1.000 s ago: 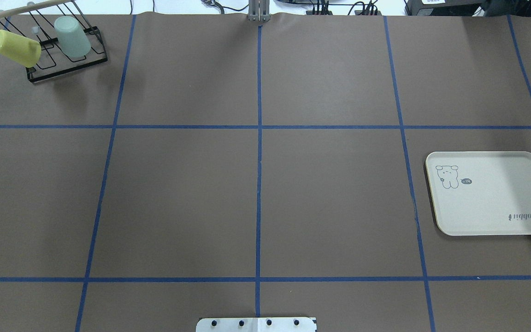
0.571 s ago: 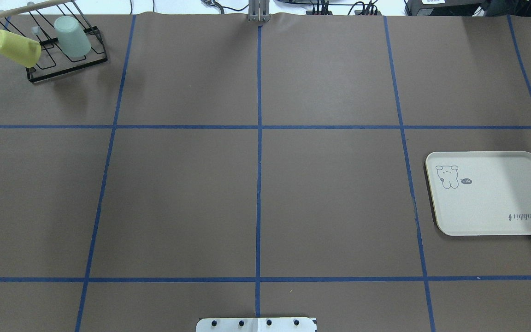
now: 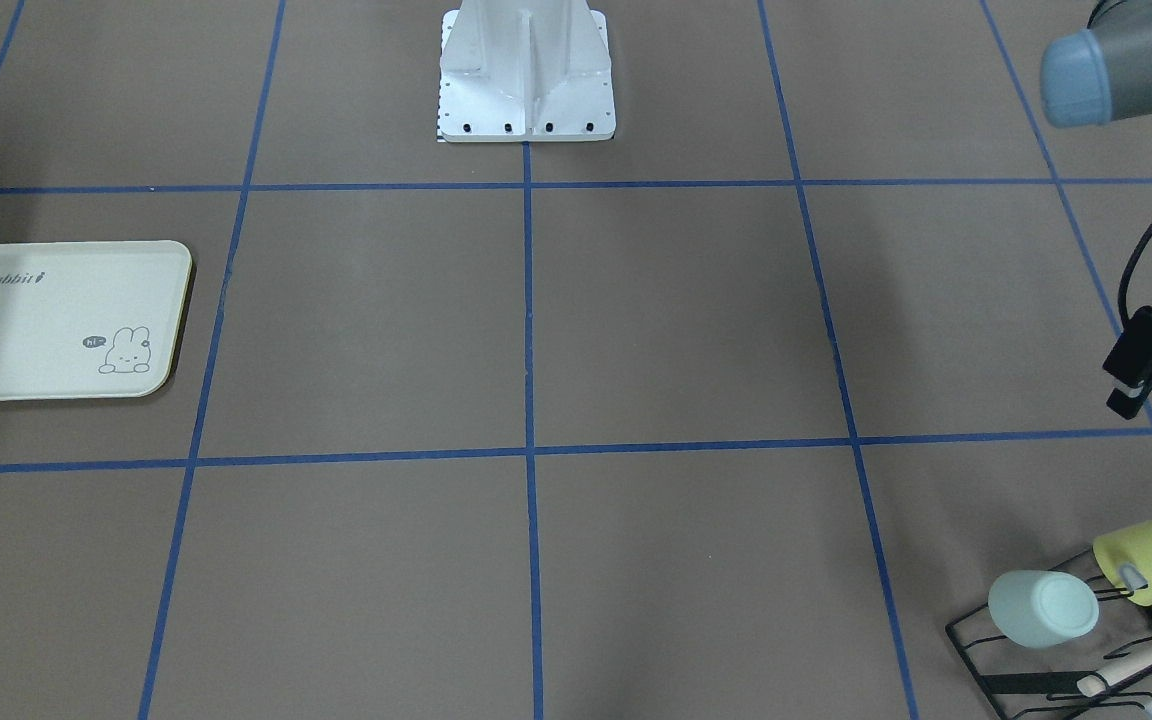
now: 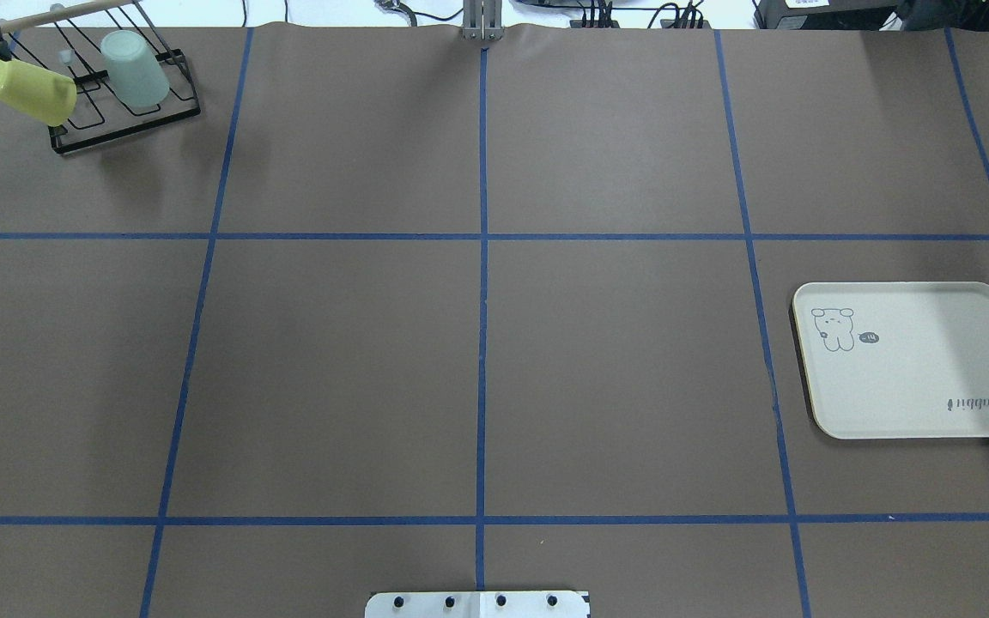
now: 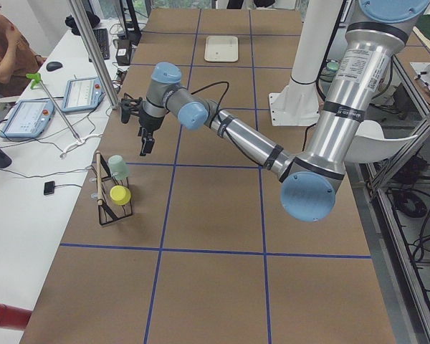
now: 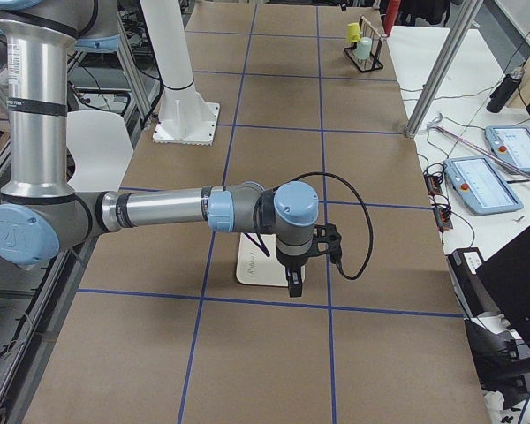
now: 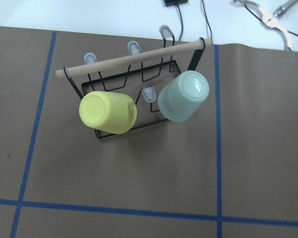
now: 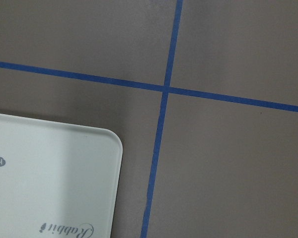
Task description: Left arm grabs green cup and hands to right arm on tray
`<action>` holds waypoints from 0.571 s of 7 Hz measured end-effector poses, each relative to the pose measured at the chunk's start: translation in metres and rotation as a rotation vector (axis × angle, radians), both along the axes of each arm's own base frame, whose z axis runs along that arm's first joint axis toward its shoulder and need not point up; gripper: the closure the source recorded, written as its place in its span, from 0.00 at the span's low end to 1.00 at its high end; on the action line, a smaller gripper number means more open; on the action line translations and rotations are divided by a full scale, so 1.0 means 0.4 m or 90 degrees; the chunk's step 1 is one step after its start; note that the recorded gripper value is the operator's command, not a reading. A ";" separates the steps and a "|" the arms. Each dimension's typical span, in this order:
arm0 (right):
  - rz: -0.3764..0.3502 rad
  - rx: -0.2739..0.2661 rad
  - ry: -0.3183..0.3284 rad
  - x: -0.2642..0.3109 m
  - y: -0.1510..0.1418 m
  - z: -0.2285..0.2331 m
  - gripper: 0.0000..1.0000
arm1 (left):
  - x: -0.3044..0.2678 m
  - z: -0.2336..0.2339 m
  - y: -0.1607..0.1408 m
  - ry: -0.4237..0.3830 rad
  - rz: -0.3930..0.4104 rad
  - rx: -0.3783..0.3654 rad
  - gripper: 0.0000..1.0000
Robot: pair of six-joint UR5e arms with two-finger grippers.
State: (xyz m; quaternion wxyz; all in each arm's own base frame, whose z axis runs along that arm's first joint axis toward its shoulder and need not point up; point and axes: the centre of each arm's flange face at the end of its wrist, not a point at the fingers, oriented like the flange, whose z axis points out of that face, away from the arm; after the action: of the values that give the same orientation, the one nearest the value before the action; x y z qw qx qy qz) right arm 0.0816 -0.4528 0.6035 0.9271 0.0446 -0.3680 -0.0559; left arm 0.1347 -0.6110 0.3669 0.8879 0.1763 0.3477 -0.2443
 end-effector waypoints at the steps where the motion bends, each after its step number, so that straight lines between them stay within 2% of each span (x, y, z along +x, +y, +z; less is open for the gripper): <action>1: 0.000 -0.001 0.000 -0.001 0.000 0.002 0.00 | 0.066 -0.021 -0.049 -0.008 -0.044 0.000 0.00; 2: 0.000 -0.001 0.000 -0.001 0.000 0.001 0.00 | 0.146 -0.048 -0.104 -0.020 -0.079 -0.001 0.00; 4: 0.000 0.000 0.000 -0.001 -0.001 -0.001 0.00 | 0.288 -0.054 -0.191 -0.050 -0.112 0.000 0.00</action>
State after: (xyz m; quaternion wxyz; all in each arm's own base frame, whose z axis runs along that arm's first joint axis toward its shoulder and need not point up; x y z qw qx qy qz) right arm 0.0813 -0.4530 0.6032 0.9271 0.0445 -0.3680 -0.0557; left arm 0.2497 -0.6874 0.3453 0.8758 0.2158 0.2961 -0.3143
